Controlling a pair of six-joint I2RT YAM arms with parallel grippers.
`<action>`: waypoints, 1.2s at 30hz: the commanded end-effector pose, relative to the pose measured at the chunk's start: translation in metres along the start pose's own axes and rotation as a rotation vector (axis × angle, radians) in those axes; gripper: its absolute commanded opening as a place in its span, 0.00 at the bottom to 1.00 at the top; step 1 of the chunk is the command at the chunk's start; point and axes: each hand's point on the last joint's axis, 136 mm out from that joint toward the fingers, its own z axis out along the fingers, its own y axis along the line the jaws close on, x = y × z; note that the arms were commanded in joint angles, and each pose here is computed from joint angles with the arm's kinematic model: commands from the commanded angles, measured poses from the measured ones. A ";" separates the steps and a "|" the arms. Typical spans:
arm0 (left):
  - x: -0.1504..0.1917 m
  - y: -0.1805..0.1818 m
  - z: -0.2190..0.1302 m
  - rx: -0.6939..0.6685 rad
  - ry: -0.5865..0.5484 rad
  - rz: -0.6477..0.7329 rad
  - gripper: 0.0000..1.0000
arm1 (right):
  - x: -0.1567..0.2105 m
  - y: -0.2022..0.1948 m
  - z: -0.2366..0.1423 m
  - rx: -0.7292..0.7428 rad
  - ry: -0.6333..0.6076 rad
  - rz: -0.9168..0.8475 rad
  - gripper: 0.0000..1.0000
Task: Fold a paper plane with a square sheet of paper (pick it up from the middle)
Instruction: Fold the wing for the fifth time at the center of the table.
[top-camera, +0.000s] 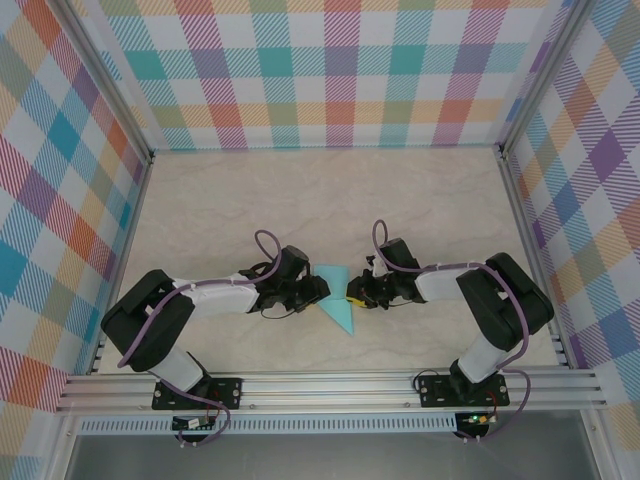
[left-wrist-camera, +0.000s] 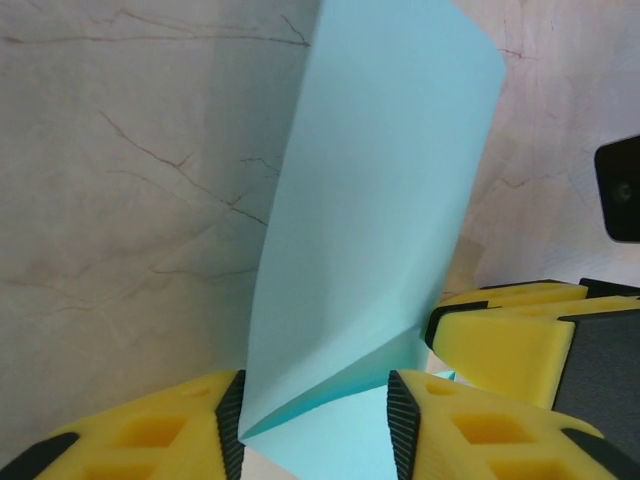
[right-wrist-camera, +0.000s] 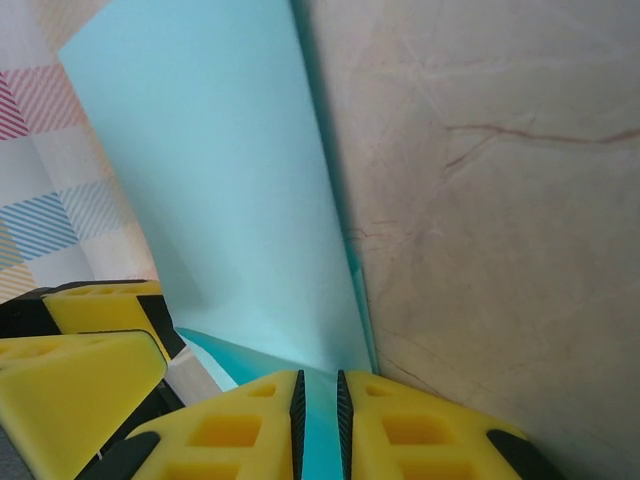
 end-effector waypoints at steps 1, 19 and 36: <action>0.003 -0.012 0.000 0.038 0.001 0.022 0.38 | 0.003 -0.015 -0.001 0.033 0.002 0.039 0.20; -0.003 -0.016 -0.004 0.036 -0.034 0.082 0.04 | -0.007 -0.003 -0.044 0.176 -0.113 -0.081 0.33; -0.004 -0.023 -0.005 0.039 -0.019 0.071 0.03 | 0.046 0.029 -0.035 0.306 -0.280 -0.754 0.44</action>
